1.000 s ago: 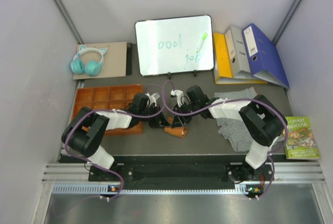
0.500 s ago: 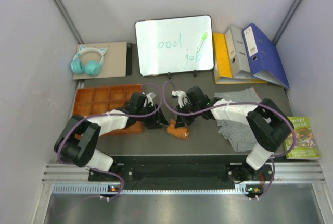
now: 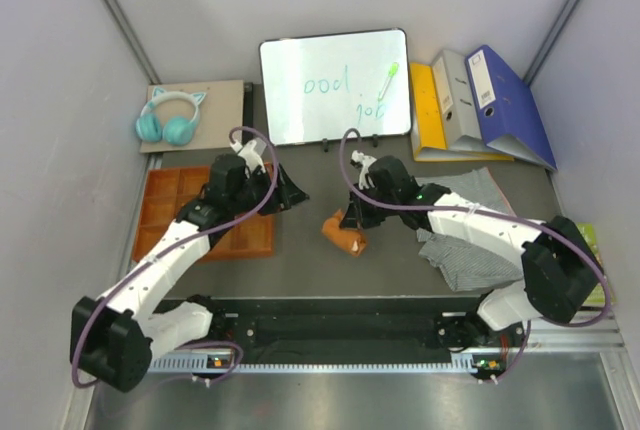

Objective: Roll the underwear
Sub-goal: Pick up the underwear from the center of the board.

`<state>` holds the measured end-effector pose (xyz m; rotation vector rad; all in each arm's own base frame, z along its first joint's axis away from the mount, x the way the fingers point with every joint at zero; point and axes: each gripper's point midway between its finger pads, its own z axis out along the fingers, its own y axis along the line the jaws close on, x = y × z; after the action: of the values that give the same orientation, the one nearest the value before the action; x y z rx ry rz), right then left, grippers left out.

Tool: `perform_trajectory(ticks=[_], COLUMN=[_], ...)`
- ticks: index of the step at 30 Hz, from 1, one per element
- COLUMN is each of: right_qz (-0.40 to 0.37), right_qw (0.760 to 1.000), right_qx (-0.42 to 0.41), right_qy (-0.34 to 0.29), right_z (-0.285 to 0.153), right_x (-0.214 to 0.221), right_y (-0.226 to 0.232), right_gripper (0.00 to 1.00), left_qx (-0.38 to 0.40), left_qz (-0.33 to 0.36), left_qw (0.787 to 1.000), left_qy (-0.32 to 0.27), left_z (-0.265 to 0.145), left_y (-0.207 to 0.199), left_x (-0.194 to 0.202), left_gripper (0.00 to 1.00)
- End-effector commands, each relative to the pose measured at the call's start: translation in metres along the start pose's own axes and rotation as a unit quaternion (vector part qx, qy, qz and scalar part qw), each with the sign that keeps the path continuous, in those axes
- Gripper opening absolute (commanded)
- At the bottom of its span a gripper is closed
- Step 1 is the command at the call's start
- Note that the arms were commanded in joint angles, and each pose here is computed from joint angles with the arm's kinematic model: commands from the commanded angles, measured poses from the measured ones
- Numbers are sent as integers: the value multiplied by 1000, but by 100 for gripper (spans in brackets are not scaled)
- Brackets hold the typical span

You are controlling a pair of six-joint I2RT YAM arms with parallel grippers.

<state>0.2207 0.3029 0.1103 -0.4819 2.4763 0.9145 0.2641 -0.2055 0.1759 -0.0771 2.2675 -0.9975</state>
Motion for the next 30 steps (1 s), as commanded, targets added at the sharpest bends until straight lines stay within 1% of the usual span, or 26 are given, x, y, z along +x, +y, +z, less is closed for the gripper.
perform_trajectory(ticks=[1,2,3,4,6,8,12,16,22,25,28,30], right_qz=[40,64,73,77,99,114,129,133,148,149,150,151], right_qw=[989,985,982,976,968,961,953,953,948,949,949,949], right_qx=[-78,-91,-99,-120,-130,-142,-162,-175,-180,-179,-176,-175], right_qy=[-121,-131,-142,-168,-189,-210,-221,-209,-214,-213,-215,-216], right_z=[-22,-26,-28,-33,-37,-41,-44,-37,-35,-33,-32,-32], right_x=[-65,-68,-72,-83,-89,-100,-108,-106,-106,-106,-106,-107], right_y=[65,72,78,89,98,106,115,123,124,123,122,122], right_gripper=[0,0,0,0,0,0,0,0,0,0,0,0], left_qx=[29,46,62,74,106,117,114,125,152,161,175,182], left_qz=[14,14,13,0,-13,-21,-42,-58,-78,-80,-82,-85], left_qw=[999,997,996,995,990,987,986,982,978,977,977,976], left_qy=[-41,-54,-62,-67,-92,-112,-118,-131,-116,-110,-93,-80], left_z=[-15,-21,-20,-23,-30,-36,-38,-36,-34,-33,-33,-33], left_y=[-9,-16,-17,-20,-30,-34,-32,-33,-39,-41,-45,-47], left_x=[-5,-6,-4,-4,-6,-10,-10,-12,-7,-4,2,7], left_gripper=[70,70,70,70,70,70,70,70,66,66,66,63])
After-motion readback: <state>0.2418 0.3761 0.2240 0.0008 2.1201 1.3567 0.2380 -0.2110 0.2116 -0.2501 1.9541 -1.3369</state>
